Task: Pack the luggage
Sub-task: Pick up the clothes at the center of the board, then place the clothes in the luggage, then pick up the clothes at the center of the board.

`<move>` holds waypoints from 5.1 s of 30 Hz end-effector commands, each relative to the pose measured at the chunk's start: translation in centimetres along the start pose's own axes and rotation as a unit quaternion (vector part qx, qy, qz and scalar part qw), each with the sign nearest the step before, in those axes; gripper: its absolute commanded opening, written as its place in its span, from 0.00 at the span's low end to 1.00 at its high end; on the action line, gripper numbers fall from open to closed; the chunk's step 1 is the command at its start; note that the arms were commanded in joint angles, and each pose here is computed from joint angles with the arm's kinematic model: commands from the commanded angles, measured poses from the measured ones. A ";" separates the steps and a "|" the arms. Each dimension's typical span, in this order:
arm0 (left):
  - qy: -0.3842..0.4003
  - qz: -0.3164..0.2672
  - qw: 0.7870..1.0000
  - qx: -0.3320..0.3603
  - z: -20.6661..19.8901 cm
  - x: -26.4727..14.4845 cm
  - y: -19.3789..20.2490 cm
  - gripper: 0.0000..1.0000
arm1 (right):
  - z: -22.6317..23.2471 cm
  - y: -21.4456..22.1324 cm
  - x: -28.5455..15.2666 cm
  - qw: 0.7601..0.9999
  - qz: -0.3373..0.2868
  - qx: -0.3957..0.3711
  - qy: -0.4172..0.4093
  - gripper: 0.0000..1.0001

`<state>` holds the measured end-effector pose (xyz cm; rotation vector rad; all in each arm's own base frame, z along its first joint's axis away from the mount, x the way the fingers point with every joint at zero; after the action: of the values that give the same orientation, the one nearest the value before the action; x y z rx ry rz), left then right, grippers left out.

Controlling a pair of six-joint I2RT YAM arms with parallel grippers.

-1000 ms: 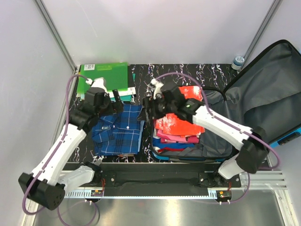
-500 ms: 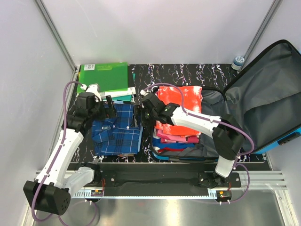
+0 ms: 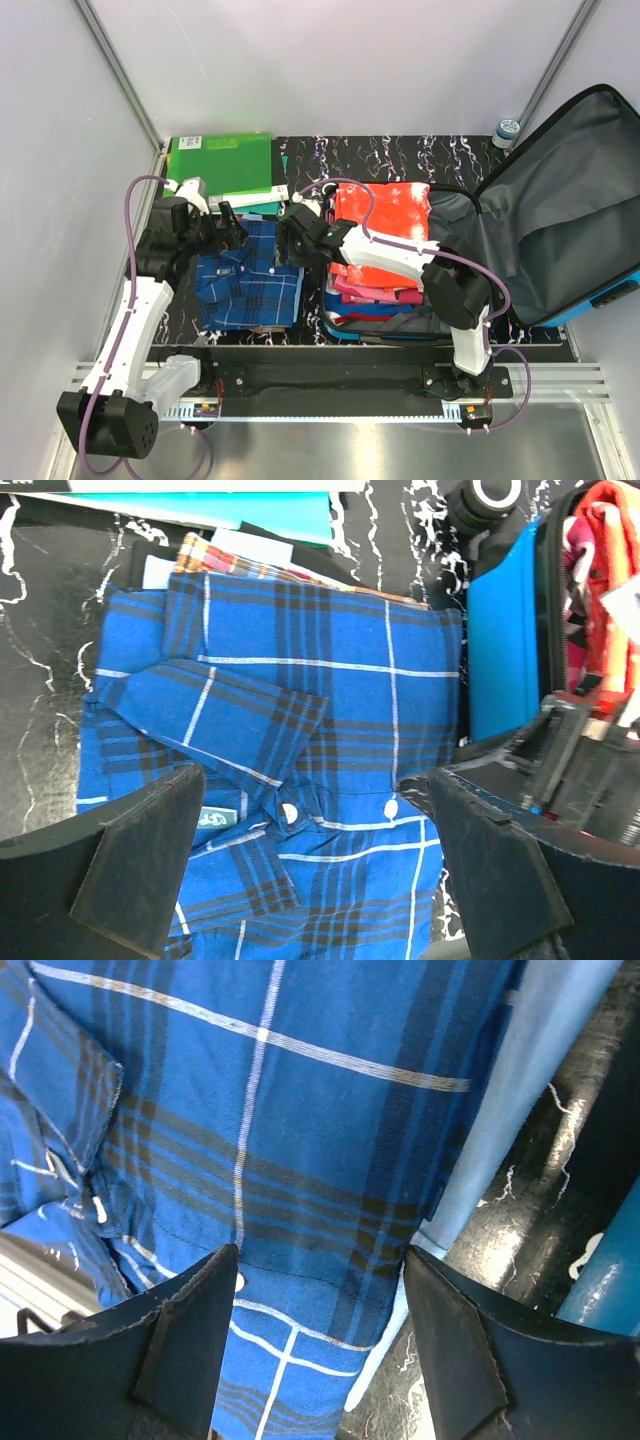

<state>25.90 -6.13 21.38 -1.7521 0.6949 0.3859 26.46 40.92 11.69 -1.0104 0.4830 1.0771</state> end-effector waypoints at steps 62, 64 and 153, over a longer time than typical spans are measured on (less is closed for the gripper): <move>0.024 -0.027 0.999 -0.007 0.1 -0.2 -0.6 0.99 | -5.1 -12.9 -20.5 0.992 -0.096 -0.081 0.033 0.00; 0.025 -0.027 0.999 -0.007 0.1 -0.1 -0.6 0.99 | -5.9 -13.4 -21.6 0.990 -0.104 -0.082 0.044 0.00; -0.015 -0.013 1.000 -0.001 1.6 1.1 -0.5 0.99 | 2.0 -8.5 -13.7 0.988 -0.070 -0.114 -0.080 0.96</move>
<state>26.36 -4.68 19.02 -1.7574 0.6796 0.4740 32.72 29.64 24.51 -1.2889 0.2830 0.9472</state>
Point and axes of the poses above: each gripper's point midway between its finger pads, its own x axis out along the fingers, its own z axis along the line the jaws close on, y = z × x, the point moved 3 cm from there along -x, back along the fingers, and after that the axes turned 5 degrees about x, right-handed, at the moved point
